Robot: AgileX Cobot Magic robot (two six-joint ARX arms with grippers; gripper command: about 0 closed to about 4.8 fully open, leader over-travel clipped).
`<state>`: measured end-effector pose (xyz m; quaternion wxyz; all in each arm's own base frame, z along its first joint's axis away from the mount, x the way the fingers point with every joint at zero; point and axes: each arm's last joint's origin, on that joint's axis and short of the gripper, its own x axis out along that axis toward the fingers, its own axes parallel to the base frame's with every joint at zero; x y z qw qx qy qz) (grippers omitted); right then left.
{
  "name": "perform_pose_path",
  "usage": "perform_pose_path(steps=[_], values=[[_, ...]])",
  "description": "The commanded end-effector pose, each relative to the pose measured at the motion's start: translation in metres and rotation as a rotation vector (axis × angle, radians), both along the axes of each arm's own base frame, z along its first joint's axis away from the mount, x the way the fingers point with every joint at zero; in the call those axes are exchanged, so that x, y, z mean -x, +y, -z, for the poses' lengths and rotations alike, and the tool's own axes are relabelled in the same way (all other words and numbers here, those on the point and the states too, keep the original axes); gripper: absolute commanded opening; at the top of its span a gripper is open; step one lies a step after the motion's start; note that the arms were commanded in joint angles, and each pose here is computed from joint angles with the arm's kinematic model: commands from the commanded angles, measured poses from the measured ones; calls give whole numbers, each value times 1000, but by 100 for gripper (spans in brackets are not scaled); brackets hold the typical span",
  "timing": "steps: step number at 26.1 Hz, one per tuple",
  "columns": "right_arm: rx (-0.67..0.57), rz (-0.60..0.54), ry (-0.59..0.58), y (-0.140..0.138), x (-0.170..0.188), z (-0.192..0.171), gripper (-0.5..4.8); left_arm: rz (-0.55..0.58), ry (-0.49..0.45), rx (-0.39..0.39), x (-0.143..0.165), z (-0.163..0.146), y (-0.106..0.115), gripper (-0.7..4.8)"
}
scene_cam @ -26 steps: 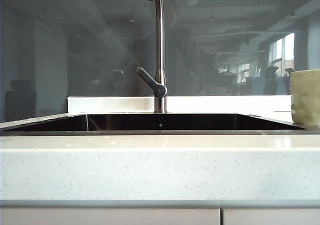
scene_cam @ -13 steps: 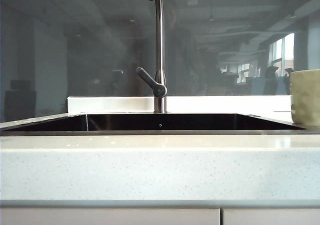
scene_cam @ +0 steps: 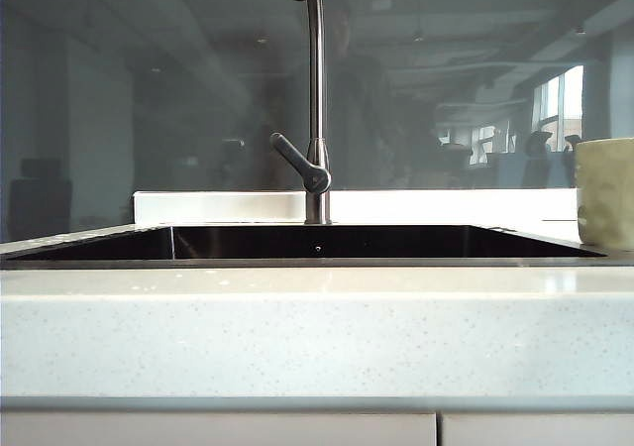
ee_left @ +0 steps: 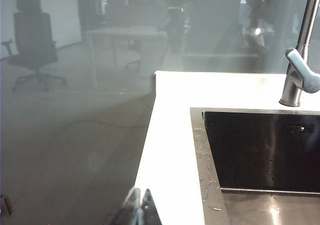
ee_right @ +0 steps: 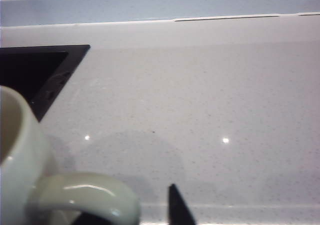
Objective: Pick up the mug next to the sink, go to the faucet to get some water, pour the water into the sink, and finally put the mug back to its place.
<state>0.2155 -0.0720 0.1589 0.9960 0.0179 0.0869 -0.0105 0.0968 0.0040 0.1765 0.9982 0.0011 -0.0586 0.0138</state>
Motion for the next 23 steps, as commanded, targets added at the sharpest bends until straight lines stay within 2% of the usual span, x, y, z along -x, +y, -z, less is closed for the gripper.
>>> perform_pose_path(steps=[1,3,5,6,12,16,19,23], values=[[9,-21,-27,4,-3,-3,84,3,-16,6,0,-2,0,-3],[10,-28,-32,6,-4,-2,70,3,-16,6,0,-2,0,-3],[13,-28,-40,6,-5,-3,17,3,-16,6,0,-2,0,-3],[16,-28,-48,6,-5,-3,8,3,-16,6,0,-2,0,-3],[3,-20,-87,5,-5,-7,-5,3,-17,6,0,-2,0,-3],[-86,-10,-214,4,-8,-23,-5,5,-17,19,0,-2,0,-3],[-194,-15,-286,3,-14,-41,-5,12,-21,70,0,-3,0,-5],[-279,-84,-358,13,-28,-70,-5,27,-58,170,1,-6,0,-5]])
